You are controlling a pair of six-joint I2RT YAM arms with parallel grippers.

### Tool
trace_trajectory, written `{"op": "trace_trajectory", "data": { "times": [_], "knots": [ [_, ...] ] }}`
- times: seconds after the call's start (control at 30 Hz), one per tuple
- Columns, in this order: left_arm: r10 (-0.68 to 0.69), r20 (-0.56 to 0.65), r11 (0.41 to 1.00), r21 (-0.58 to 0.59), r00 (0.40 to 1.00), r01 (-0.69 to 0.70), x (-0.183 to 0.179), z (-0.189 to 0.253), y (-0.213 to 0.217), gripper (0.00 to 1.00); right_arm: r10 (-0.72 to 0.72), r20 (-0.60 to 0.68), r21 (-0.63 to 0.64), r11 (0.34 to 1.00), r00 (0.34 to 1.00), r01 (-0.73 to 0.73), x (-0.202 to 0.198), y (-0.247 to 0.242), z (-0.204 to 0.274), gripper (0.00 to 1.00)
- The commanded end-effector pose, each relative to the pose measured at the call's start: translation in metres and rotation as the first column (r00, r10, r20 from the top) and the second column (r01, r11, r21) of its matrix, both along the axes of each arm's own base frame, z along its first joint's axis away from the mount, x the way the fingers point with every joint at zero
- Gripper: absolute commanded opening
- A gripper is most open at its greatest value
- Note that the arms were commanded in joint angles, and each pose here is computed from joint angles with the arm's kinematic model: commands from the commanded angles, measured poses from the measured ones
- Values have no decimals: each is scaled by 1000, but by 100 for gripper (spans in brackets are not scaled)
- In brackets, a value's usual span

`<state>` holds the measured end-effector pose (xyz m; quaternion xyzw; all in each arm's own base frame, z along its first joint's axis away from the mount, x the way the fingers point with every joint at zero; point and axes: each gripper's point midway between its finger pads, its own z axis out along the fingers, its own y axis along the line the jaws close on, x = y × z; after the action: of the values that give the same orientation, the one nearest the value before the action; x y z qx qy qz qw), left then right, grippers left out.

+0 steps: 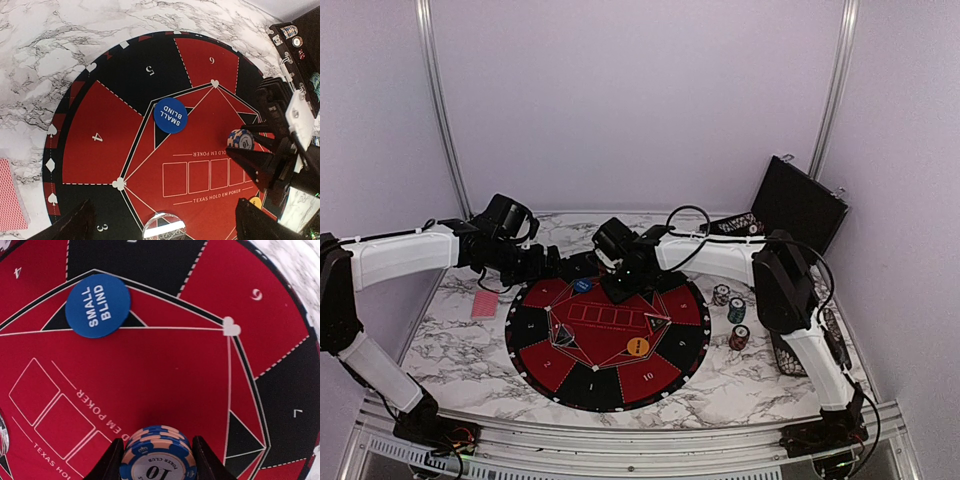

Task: Distribute texas hold em gaming equipment
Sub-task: Place the poker chips pile in the community card area.

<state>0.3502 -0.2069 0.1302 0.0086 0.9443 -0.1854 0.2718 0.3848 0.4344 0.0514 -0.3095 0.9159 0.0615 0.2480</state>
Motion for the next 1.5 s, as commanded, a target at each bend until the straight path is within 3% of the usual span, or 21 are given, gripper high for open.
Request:
{"op": "trace_trajectory", "data": {
  "times": [0.0, 0.77, 1.47],
  "knots": [
    [-1, 8, 1000, -3, 1000, 1, -2, 3, 3, 99, 35, 20, 13, 999, 999, -36, 2, 18, 7, 32],
    [-9, -9, 1000, -11, 1000, 8, -3, -1, 0, 99, 51, 1, 15, 999, 999, -51, 1, 22, -20, 33],
    [-13, -22, 1000, -7, 1000, 12, -3, -6, -1, 99, 57, -15, 12, 998, 998, -57, -2, 22, -29, 40]
  ]
}}
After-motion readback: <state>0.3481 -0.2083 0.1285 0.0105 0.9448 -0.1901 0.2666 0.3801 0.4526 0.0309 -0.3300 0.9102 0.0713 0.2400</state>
